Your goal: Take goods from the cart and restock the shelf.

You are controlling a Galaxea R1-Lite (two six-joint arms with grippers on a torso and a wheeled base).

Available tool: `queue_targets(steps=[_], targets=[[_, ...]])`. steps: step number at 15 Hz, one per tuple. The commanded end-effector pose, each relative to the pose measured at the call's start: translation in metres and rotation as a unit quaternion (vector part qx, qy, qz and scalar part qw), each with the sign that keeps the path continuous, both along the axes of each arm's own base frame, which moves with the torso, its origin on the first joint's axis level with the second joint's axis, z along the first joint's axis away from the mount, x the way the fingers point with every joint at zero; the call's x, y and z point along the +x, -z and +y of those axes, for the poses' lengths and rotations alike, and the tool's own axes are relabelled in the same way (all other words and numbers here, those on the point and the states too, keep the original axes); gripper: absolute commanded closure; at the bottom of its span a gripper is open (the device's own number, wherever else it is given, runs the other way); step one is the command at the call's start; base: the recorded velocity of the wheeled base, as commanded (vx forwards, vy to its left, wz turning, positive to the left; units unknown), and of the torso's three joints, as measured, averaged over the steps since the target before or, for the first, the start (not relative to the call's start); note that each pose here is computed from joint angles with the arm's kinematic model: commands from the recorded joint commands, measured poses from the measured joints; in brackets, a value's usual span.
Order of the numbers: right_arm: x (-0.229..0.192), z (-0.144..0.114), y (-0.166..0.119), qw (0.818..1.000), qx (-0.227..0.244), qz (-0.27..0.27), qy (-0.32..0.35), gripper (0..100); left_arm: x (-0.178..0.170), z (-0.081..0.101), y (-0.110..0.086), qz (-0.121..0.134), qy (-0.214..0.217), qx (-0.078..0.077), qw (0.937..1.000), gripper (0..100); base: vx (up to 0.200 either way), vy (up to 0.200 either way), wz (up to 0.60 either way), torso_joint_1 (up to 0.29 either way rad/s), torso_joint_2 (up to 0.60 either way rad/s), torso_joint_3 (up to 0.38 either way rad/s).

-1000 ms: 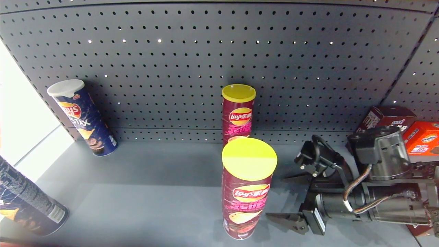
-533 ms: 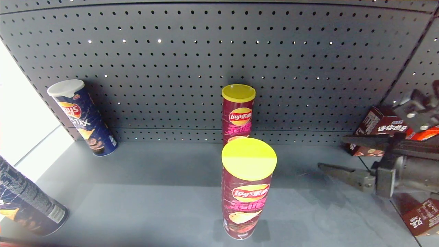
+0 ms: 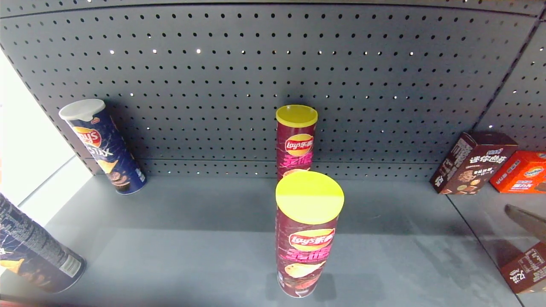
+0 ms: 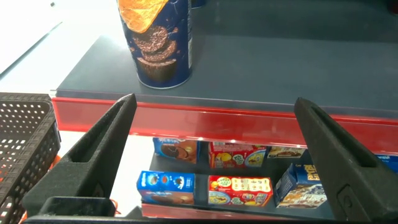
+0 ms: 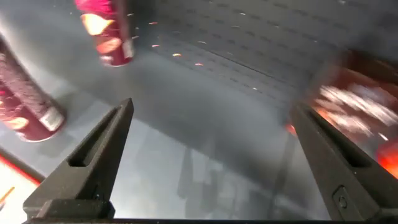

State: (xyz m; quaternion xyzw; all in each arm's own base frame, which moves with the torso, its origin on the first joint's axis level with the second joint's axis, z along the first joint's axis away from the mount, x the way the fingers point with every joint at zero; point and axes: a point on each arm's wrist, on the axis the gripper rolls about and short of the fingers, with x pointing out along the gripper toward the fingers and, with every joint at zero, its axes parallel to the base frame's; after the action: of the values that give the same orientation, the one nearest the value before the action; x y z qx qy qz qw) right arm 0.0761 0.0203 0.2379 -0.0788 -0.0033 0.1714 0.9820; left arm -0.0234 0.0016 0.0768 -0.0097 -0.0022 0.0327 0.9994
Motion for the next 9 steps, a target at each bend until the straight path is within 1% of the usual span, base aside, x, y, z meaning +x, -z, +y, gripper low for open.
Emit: queue_targets(steps=[1, 2, 5, 7, 8, 9], targets=[[-0.044, -0.015, 0.009, 0.995, 0.024, -0.063, 0.068, 0, 0.0, 0.0, 0.0, 0.002, 0.0, 0.0, 1.0, 0, 0.0, 0.0, 0.0, 0.0, 0.0, 0.0], [-0.054, -0.016, 0.013, 0.993, 0.025, -0.078, 0.086, 0, 0.0, 0.0, 0.0, 0.002, 0.0, 0.0, 1.0, 0, 0.0, 0.0, 0.0, 0.0, 0.0, 0.0], [-0.073, -0.018, 0.029, 0.992, 0.026, -0.09, 0.089, 0, 0.0, 0.0, 0.0, 0.003, 0.0, 0.0, 1.0, 0, 0.0, 0.0, 0.0, 0.0, 0.0, 0.0], [-0.095, -0.019, 0.072, 0.992, 0.025, -0.083, 0.09, 0, 0.0, 0.0, 0.0, 0.003, 0.0, 0.0, 1.0, 0, 0.0, 0.0, 0.0, 0.0, 0.0, 0.0], [-0.099, -0.019, 0.084, 0.992, 0.025, -0.081, 0.09, 0, 0.0, 0.0, 0.0, 0.003, 0.0, 0.0, 1.0, 0, 0.0, 0.0, 0.0, 0.0, 0.0, 0.0], [-0.104, -0.02, 0.103, 0.993, 0.024, -0.075, 0.093, 0, 0.0, 0.0, 0.0, 0.003, 0.0, 0.0, 1.0, 0, 0.0, 0.0, 0.0, 0.0, 0.0, 0.0]])
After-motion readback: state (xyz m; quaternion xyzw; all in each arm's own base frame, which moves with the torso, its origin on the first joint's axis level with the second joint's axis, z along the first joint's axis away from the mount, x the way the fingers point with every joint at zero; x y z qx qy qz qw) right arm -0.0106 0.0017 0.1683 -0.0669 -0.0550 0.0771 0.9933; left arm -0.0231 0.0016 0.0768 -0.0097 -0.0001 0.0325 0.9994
